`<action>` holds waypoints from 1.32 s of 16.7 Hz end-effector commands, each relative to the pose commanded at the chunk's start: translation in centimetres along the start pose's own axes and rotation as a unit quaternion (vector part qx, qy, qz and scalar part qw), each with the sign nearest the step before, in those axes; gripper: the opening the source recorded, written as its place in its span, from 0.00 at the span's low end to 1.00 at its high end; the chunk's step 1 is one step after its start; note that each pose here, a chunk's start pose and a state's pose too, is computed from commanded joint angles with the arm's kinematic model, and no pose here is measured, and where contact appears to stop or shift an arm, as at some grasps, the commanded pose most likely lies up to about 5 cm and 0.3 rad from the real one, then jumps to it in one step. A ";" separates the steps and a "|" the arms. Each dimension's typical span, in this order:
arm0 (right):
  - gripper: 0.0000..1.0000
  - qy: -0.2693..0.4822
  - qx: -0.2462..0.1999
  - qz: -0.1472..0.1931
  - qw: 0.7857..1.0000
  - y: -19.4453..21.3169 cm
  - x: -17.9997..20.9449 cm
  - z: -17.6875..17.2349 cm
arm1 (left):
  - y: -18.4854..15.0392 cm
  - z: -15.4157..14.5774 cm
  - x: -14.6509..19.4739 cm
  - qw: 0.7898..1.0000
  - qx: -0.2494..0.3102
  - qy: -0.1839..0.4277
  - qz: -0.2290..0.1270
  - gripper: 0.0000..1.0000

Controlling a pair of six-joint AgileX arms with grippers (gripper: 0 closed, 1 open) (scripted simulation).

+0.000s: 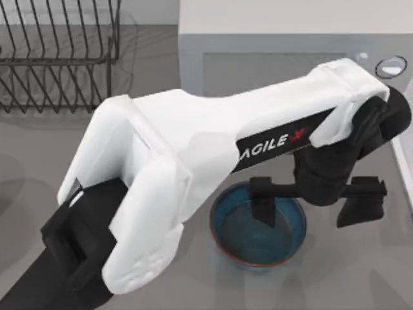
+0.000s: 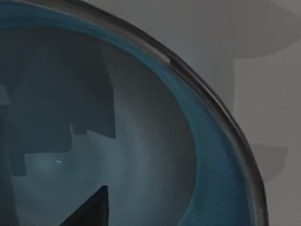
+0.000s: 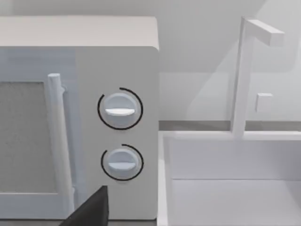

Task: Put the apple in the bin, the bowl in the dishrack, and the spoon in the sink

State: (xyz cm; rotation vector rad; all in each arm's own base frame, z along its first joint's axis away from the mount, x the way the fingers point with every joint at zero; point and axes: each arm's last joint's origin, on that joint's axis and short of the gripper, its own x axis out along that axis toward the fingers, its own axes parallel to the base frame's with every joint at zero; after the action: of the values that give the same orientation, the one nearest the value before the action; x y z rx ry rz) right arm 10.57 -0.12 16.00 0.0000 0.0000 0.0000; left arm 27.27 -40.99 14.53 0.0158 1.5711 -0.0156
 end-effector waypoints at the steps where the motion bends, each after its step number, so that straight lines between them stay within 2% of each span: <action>1: 1.00 0.000 0.000 0.000 1.000 0.0 0.0 0.0 | 0.1 -0.1 0.7 1.000 0.000 0.000 0.000 1.00; 8: 1.00 0.000 0.000 0.000 1.000 0.0 0.0 0.0 | 0.3 -0.3 1.7 1.000 0.000 0.000 0.000 1.00; 21: 1.00 0.000 0.000 0.000 1.000 0.0 0.0 0.0 | 0.3 -0.3 1.7 1.000 0.000 0.000 0.000 0.02; 22: 1.00 0.000 0.000 0.000 1.000 0.0 0.0 0.0 | 0.3 -0.3 1.7 1.000 0.000 0.000 0.000 0.00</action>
State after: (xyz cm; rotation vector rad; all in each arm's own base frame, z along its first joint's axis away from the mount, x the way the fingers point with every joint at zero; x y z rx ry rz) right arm 10.57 -0.12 16.00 0.0000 0.0000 0.0000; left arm 26.99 -40.69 12.80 0.0155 1.5708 -0.0159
